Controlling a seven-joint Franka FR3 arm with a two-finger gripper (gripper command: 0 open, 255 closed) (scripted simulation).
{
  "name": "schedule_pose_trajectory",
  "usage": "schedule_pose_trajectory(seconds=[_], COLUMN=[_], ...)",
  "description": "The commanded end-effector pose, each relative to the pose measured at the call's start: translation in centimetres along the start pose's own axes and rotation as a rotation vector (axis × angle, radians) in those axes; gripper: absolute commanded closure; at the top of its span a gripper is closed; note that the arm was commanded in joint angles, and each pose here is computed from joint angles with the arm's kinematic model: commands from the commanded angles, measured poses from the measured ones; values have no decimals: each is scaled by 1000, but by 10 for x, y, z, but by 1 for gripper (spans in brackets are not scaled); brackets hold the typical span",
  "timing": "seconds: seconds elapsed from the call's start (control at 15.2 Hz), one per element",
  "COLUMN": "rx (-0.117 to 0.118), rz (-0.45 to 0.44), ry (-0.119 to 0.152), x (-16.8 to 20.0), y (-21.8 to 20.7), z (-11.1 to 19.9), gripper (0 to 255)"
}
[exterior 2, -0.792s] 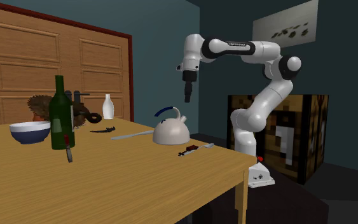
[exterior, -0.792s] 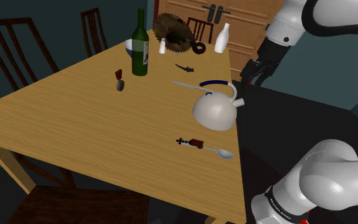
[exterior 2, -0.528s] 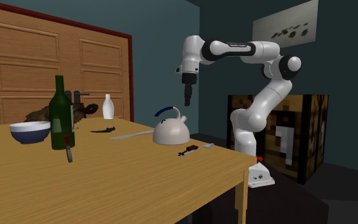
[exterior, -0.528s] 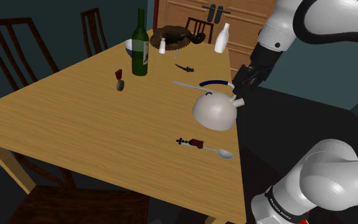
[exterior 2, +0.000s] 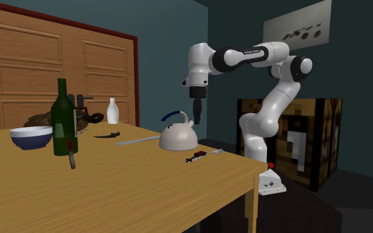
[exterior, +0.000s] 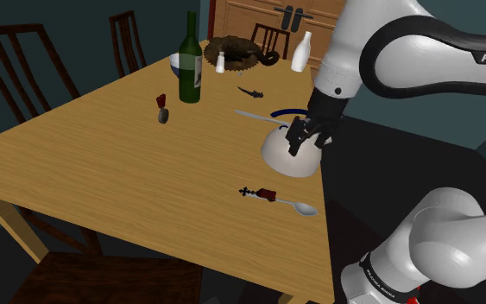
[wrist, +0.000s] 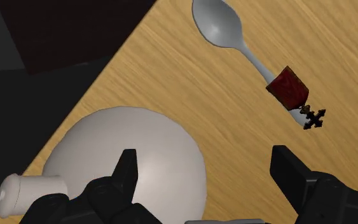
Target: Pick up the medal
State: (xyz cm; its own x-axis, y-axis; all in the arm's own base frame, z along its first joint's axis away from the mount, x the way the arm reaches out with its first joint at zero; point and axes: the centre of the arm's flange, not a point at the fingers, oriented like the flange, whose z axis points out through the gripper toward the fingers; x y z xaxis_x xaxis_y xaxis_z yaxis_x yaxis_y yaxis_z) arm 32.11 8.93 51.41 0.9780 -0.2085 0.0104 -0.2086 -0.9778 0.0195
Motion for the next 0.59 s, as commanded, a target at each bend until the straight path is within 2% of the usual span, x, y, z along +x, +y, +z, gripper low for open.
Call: schedule_pose_trajectory(seconds=[0.0, 0.53], rx=[-5, -26], rz=[6, 21], ry=[-16, -72], x=[-1, -9], y=[-25, -107], z=[17, 71], gripper=[0, 0])
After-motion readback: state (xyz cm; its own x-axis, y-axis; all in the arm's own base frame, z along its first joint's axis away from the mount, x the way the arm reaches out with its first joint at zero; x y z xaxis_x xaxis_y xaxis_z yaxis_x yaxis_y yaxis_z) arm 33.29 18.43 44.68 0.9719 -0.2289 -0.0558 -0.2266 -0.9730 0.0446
